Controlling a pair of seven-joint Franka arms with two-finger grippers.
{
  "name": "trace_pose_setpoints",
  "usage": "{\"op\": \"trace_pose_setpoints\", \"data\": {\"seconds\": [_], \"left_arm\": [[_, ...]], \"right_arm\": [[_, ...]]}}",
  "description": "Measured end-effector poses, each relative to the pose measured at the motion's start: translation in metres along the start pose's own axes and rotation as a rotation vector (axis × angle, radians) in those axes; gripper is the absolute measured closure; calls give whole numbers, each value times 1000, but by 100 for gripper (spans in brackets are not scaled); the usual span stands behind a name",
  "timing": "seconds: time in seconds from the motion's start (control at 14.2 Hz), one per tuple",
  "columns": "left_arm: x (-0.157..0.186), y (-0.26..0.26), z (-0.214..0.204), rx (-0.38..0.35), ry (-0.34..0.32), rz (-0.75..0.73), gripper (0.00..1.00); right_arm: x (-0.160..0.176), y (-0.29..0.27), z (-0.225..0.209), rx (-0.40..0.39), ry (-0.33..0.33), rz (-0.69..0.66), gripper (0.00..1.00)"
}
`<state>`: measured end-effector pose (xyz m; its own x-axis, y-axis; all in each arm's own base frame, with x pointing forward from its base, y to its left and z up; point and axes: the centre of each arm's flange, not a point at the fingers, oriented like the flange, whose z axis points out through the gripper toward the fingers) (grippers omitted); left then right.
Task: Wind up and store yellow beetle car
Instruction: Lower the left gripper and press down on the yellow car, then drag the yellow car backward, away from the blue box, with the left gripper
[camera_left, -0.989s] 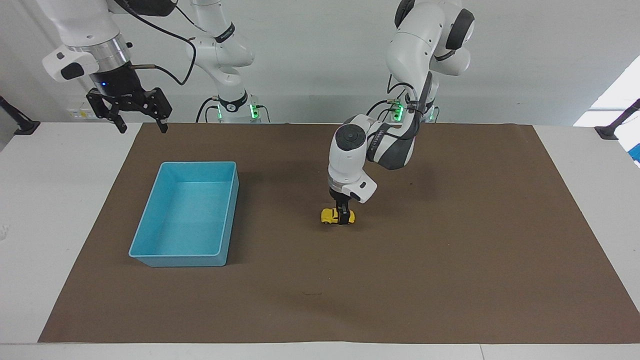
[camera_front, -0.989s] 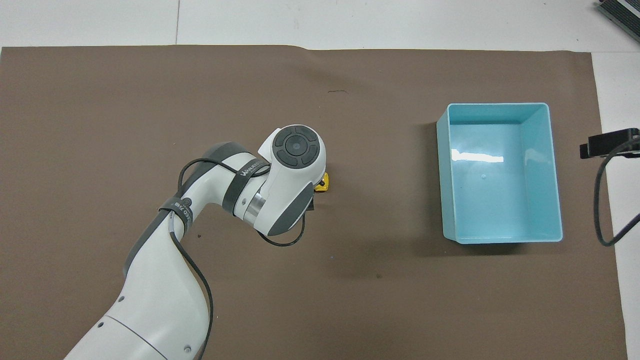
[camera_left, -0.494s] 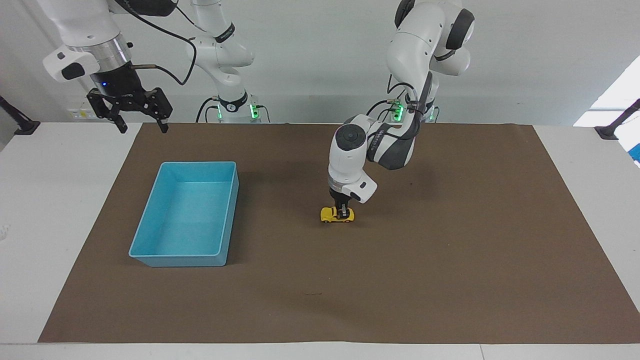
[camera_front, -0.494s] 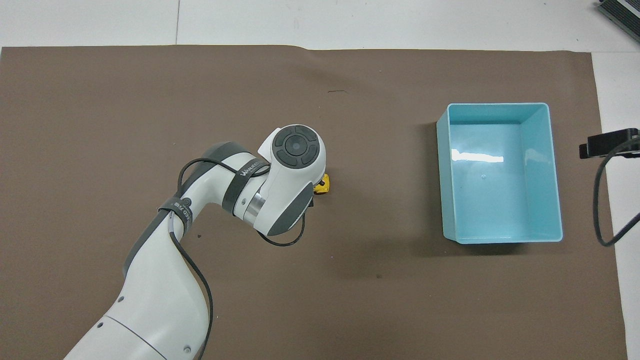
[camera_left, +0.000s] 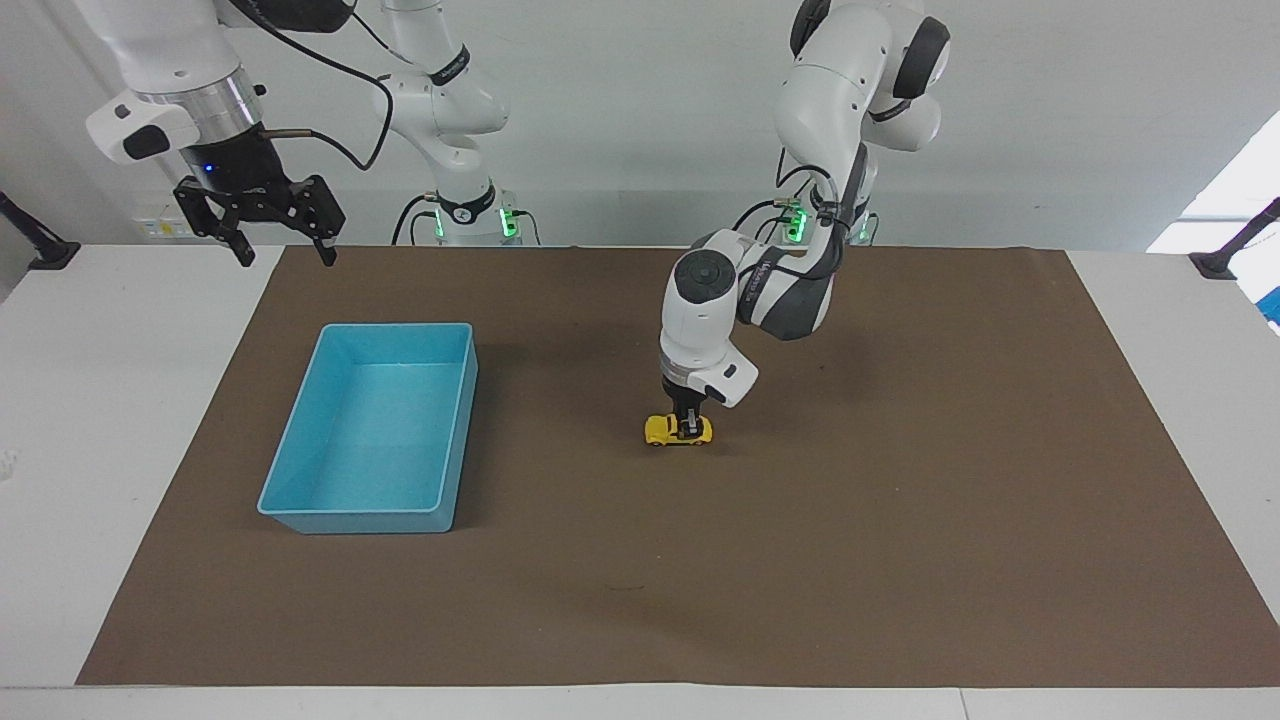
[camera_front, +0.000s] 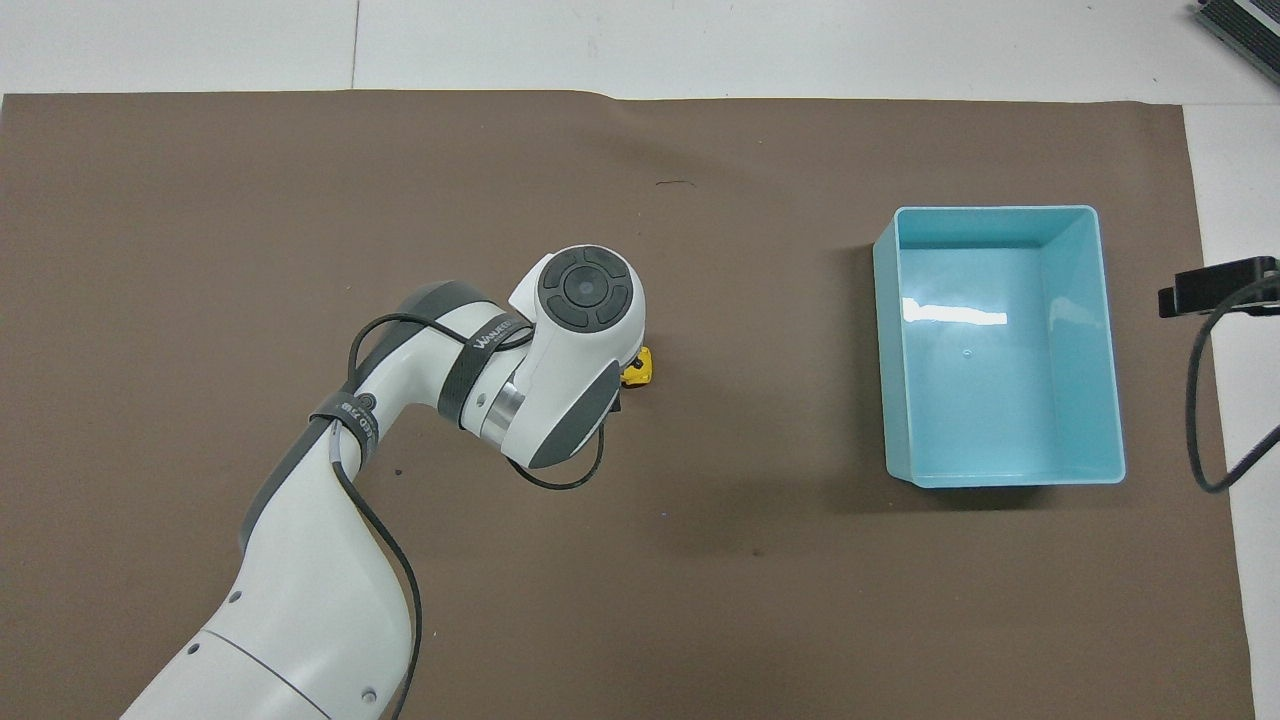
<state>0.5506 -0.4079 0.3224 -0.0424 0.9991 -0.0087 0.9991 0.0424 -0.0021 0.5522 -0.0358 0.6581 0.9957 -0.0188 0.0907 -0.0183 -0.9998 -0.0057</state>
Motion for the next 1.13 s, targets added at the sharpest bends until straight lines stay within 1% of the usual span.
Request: {"op": "trace_pose_setpoints", "data": {"seconds": [0.21,0.56,0.78,1.13], "left_arm": [[18,6,0,8,25,-9,60],[58,18,0,31,47,-10,60],[74,23,0,34,64,-5,60],[96,28,1,42,75,9,60]], "right_arm": [[0,0,0,0,0,0,0],[0,0,0,0,0,0,0],[0,0,0,0,0,0,0],[0,0,0,0,0,-1,0]]}}
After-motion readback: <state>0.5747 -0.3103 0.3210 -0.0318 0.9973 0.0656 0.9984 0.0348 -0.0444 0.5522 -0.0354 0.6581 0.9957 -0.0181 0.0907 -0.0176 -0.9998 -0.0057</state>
